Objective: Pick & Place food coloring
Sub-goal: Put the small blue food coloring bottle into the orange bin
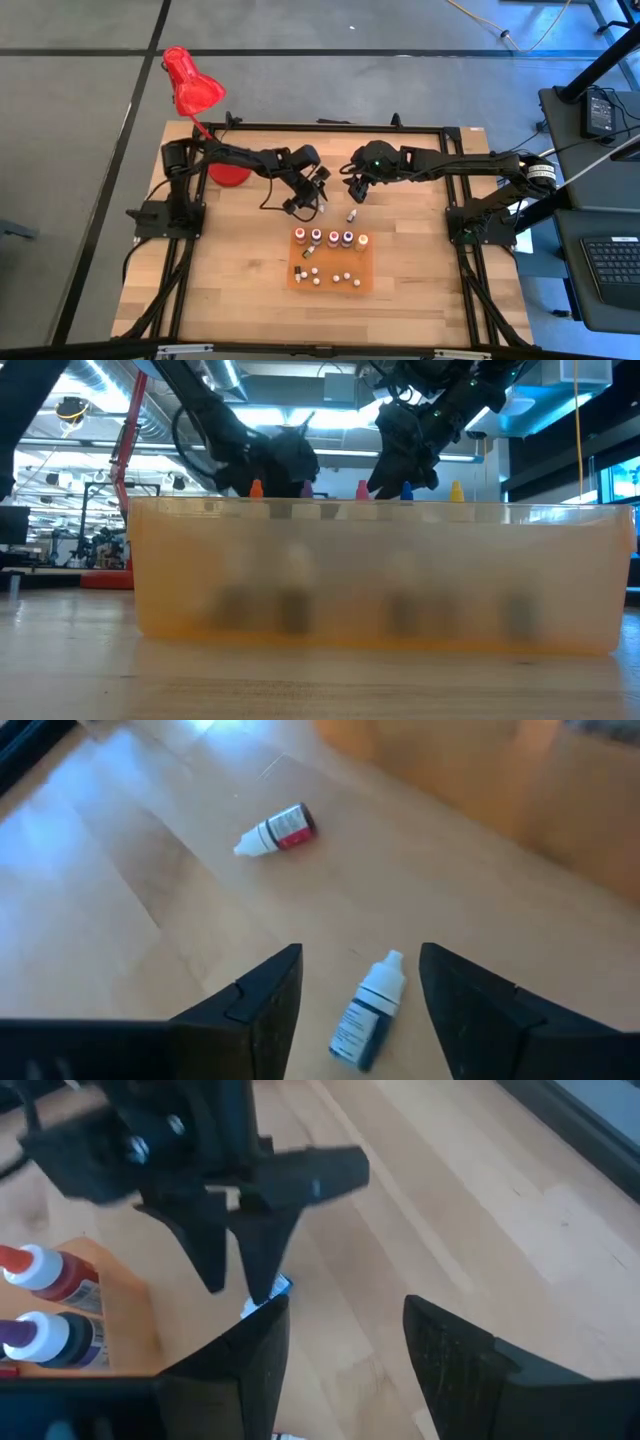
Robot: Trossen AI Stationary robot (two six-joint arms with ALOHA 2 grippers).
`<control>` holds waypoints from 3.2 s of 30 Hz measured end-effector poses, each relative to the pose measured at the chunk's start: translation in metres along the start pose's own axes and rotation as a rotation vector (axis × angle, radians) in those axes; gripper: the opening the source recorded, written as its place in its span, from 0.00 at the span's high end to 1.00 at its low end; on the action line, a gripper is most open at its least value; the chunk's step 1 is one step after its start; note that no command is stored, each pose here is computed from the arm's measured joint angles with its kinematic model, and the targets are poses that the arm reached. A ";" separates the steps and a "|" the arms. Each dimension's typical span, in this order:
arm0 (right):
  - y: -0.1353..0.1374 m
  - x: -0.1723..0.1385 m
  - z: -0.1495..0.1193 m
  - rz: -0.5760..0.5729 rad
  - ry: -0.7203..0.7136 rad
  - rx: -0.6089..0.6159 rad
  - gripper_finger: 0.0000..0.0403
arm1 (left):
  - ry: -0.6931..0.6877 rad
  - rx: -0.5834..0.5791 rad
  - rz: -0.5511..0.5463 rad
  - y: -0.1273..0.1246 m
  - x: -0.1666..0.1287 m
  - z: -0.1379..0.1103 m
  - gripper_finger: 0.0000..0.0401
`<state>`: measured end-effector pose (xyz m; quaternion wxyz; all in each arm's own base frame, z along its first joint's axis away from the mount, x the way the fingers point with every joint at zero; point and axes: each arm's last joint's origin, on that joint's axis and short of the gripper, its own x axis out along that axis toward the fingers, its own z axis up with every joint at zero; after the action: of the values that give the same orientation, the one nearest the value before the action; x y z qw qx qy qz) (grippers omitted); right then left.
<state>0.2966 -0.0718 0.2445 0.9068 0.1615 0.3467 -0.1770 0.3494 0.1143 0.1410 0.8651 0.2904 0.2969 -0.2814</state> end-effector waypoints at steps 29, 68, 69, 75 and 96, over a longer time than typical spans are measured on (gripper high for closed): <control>0.000 0.000 -0.002 -0.002 0.015 0.037 0.51 | 0.049 -0.331 -0.047 -0.004 0.021 -0.035 0.70; 0.013 -0.059 0.053 -0.015 -0.001 -0.209 0.51 | -0.330 -0.504 0.227 -0.035 -0.111 0.156 0.81; 0.013 -0.059 0.053 -0.015 -0.001 -0.212 0.51 | -0.329 -0.491 0.217 -0.041 -0.108 0.162 0.81; 0.016 -0.059 0.053 -0.033 -0.016 -0.268 0.51 | -0.219 -0.445 0.228 -0.080 -0.081 0.190 0.80; 0.105 -0.092 0.010 0.012 -0.025 -0.261 0.51 | 0.064 -0.652 0.357 -0.145 0.048 0.182 0.80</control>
<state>0.2831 0.0363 0.3325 0.9254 0.0423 0.3545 -0.1268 0.3494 -0.1202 0.1791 0.9378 0.0553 0.3426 -0.0074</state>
